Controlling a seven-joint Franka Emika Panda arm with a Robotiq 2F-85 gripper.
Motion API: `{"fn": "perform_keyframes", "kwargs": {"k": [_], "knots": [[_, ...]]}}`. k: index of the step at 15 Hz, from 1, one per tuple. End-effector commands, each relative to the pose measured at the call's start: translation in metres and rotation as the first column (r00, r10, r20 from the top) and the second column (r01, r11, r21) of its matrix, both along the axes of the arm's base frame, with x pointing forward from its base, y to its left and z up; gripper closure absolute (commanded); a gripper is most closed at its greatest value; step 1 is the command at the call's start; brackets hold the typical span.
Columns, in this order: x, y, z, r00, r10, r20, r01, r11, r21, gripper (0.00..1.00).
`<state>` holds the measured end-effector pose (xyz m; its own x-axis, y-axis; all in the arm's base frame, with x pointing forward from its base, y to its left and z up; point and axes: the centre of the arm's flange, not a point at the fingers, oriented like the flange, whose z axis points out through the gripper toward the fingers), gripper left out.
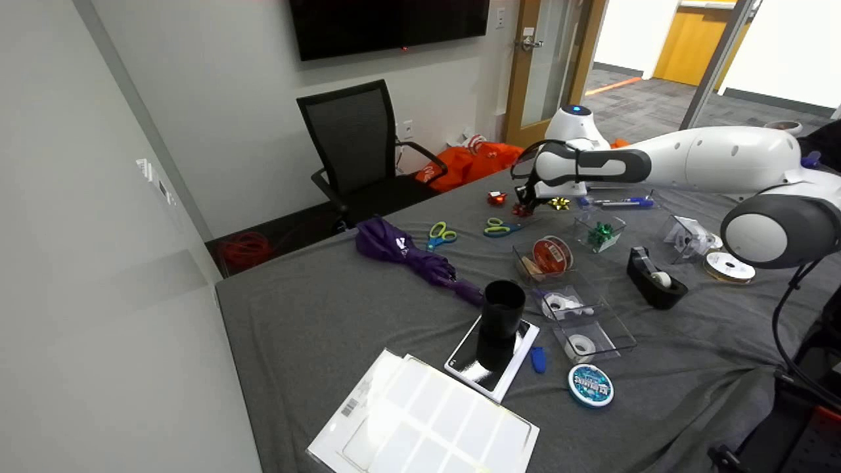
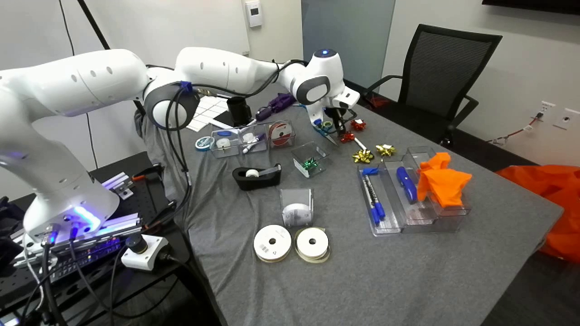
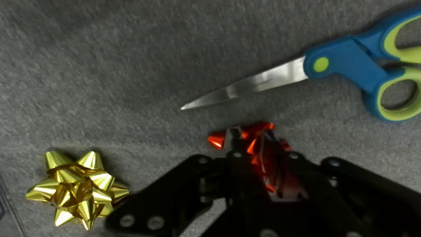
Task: Put the green and red decorating ribbons in the empty stationary holder to the right
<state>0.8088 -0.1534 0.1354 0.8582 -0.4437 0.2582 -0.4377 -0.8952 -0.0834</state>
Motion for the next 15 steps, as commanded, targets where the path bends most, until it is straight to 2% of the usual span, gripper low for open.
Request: {"fn": "perform_keyframes", "kwargs": {"k": [1, 6, 15], "knots": [[0.061, -0.016, -0.018, 0.999, -0.036, -0.001, 0.036, 0.999, 0.01, 1.0], [0.052, -0.02, -0.013, 0.999, -0.044, 0.001, 0.044, 0.999, 0.002, 1.0], [0.022, -0.006, 0.024, 0.999, -0.021, 0.024, 0.021, 1.0, 0.002, 1.0]]}}
